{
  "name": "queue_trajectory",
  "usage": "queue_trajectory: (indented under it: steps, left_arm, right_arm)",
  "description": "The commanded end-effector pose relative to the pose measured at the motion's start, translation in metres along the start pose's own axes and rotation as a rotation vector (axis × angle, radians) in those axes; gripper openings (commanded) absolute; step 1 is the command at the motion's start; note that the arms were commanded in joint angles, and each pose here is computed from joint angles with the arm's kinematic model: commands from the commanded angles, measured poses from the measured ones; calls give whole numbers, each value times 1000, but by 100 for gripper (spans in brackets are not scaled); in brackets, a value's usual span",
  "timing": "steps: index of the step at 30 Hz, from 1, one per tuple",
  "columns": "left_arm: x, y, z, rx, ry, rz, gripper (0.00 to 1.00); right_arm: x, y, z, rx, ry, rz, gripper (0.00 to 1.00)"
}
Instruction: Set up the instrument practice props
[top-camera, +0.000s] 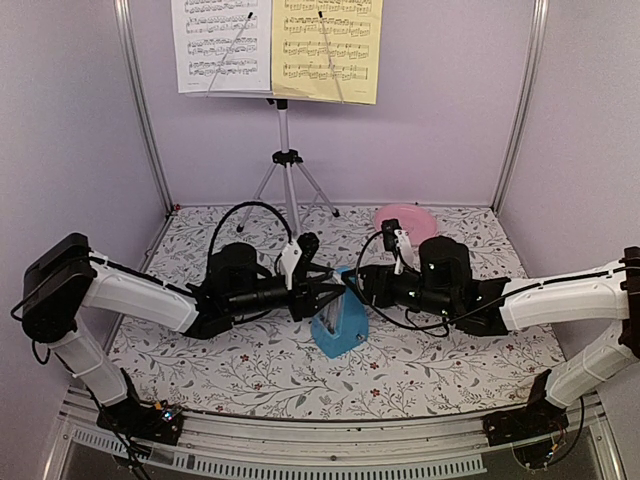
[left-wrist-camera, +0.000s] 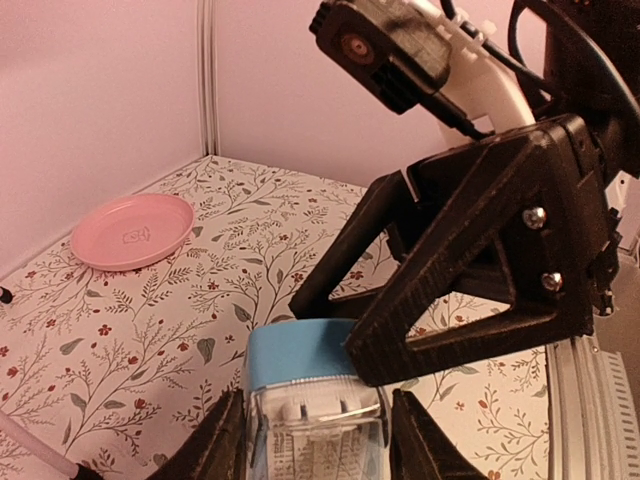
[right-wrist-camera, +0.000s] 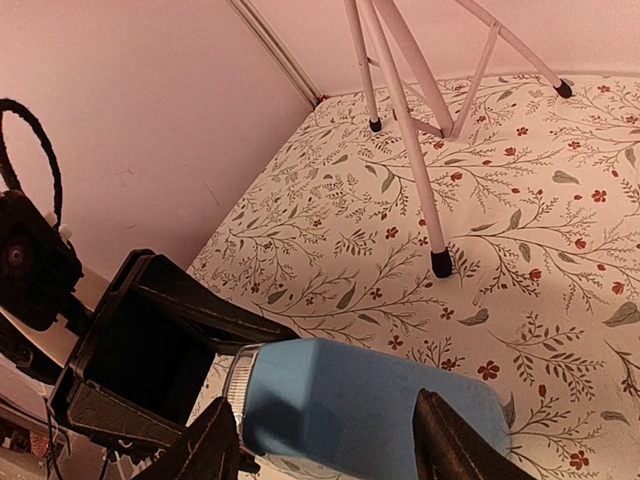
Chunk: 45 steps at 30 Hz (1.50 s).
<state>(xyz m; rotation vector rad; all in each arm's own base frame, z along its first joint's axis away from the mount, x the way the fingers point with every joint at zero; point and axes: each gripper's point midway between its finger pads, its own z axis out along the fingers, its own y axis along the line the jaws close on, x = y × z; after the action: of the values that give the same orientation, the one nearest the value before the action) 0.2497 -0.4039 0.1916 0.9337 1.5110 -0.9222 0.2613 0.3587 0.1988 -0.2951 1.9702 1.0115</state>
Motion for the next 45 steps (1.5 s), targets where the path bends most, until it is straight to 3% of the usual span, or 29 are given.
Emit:
queue_trajectory:
  steps: [1, 14, 25, 34, 45]
  left_arm:
    - [0, 1, 0, 4, -6, -7, 37]
    - [3, -2, -13, -3, -33, -6, 23]
    - [-4, -8, -26, 21, -107, 44, 21]
    - [-14, -18, -39, 59, -196, 61, 19]
    - [-8, -17, -35, 58, -176, 71, 20]
  right_arm:
    - [3, -8, 4, 32, 6, 10, 59]
    - [32, -34, 12, 129, 91, 15, 45]
    - [81, -82, 11, 261, 208, 40, 40]
    - [98, -95, 11, 289, 248, 39, 38]
    - [113, -108, 11, 319, 281, 42, 36]
